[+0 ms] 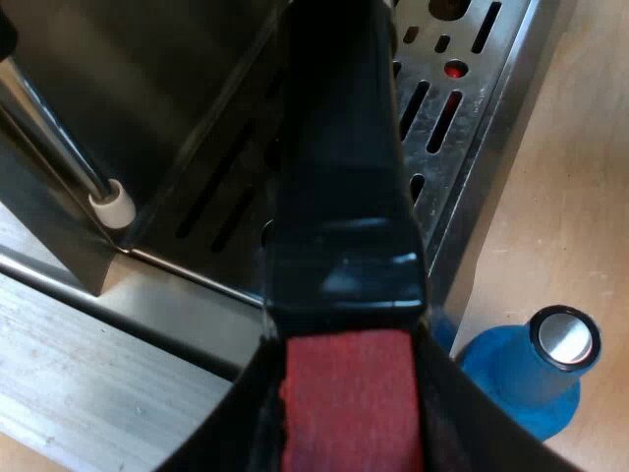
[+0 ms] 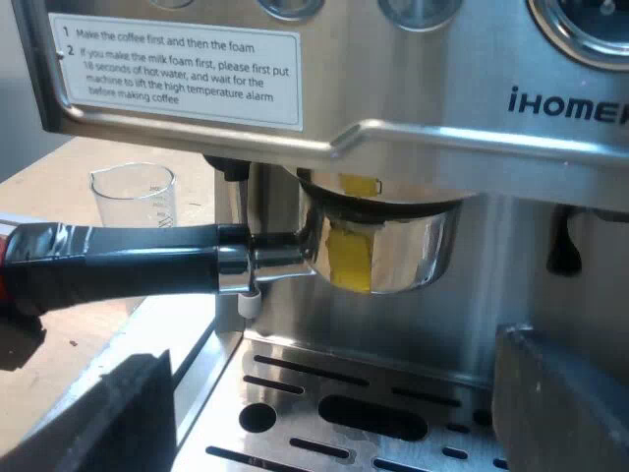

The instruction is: Put the handle in the coffee machine

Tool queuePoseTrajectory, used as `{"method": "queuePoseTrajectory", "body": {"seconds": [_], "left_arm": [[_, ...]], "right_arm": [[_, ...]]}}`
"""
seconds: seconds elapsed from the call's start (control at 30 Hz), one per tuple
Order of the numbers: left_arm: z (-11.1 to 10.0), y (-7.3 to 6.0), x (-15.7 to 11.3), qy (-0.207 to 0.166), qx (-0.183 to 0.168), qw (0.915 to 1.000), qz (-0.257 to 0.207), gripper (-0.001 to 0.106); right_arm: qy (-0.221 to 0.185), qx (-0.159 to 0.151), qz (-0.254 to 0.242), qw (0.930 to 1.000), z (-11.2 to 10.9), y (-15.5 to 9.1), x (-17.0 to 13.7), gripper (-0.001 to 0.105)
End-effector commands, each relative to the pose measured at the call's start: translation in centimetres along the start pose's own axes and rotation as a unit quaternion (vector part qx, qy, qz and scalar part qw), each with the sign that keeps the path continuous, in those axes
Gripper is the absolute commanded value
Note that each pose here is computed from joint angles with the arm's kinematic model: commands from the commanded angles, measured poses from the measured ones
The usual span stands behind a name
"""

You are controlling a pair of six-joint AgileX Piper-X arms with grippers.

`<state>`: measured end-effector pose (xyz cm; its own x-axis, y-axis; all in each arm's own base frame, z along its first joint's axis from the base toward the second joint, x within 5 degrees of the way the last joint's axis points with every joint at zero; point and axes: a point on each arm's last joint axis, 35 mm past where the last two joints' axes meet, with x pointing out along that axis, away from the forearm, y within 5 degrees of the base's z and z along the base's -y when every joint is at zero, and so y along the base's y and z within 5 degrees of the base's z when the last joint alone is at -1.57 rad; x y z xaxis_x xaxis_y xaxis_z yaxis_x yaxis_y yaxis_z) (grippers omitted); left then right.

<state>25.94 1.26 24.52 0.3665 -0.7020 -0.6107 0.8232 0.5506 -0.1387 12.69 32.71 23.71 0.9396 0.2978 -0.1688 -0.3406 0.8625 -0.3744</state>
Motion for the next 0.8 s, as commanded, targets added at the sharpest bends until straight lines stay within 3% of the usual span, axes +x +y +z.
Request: {"method": "queuePoseTrajectory", "body": {"seconds": [0.03,0.5,0.8], "left_arm": [[0.85,-0.11,-0.29,-0.033,0.009,0.9993,-0.016,0.0],[1.09,0.15,-0.3,-0.042,0.021,0.9989,-0.008,0.0],[1.51,0.46,-0.34,-0.062,0.007,0.9981,-0.006,0.0]], "right_arm": [[-0.004,-0.002,-0.001,1.0,0.19,-0.09,0.11,0.069],[-0.004,-0.002,-0.001,1.0,0.19,-0.09,0.11,0.069],[-0.004,-0.001,-0.001,1.0,0.19,-0.09,0.11,0.069]]}}
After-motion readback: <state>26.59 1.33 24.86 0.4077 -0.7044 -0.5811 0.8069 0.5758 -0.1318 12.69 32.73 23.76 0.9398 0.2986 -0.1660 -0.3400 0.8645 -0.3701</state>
